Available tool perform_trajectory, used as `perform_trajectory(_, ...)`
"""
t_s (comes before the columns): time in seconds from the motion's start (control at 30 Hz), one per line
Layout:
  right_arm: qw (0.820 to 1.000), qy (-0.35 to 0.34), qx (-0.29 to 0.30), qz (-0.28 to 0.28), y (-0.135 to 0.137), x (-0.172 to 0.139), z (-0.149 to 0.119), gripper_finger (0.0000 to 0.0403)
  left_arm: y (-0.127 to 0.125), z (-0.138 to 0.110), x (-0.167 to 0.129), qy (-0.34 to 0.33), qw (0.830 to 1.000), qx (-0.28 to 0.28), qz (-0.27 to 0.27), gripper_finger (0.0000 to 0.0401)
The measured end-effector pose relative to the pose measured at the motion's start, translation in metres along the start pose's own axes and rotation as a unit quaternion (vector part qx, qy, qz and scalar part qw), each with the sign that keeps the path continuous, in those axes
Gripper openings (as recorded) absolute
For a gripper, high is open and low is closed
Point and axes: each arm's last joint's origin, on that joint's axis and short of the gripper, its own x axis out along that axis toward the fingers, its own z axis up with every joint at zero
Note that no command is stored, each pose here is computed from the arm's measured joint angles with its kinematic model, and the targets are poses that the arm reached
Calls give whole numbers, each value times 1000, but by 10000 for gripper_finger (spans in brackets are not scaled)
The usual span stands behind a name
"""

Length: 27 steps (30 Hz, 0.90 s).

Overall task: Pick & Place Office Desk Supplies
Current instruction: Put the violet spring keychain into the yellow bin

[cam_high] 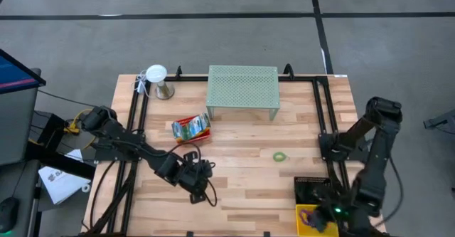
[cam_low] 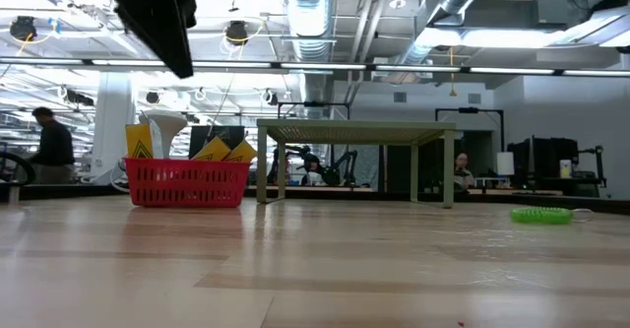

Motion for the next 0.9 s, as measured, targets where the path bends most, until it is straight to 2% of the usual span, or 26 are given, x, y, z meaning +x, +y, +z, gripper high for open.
perform_trajectory(0.13, 998, 53, 8, -38, -17, -12, -18, 5, 4, -16, 12, 17, 1000, -17, 14, 149)
perform_trajectory(0.27, 996, 53, 8, -64, -20, -11, -16, 5, 7, -28, 24, 17, 999, -42, 12, 149)
perform_trajectory(0.43, 995, 61, 10, -74, -16, -9, -12, 5, 7, -35, 34, 11, 997, -73, -13, 149)
perform_trajectory(0.73, 996, 58, 9, -71, -16, -8, -12, 5, 6, -34, 36, 1, 996, -79, -29, 149)
perform_trajectory(0.8, 996, 56, 7, -67, -16, -8, -12, 14, 6, -34, 36, 1, 997, -78, -29, 149)
perform_trajectory(0.9, 996, 56, 7, -66, -15, -8, -12, 50, 6, -34, 36, 1, 997, -76, -29, 149)
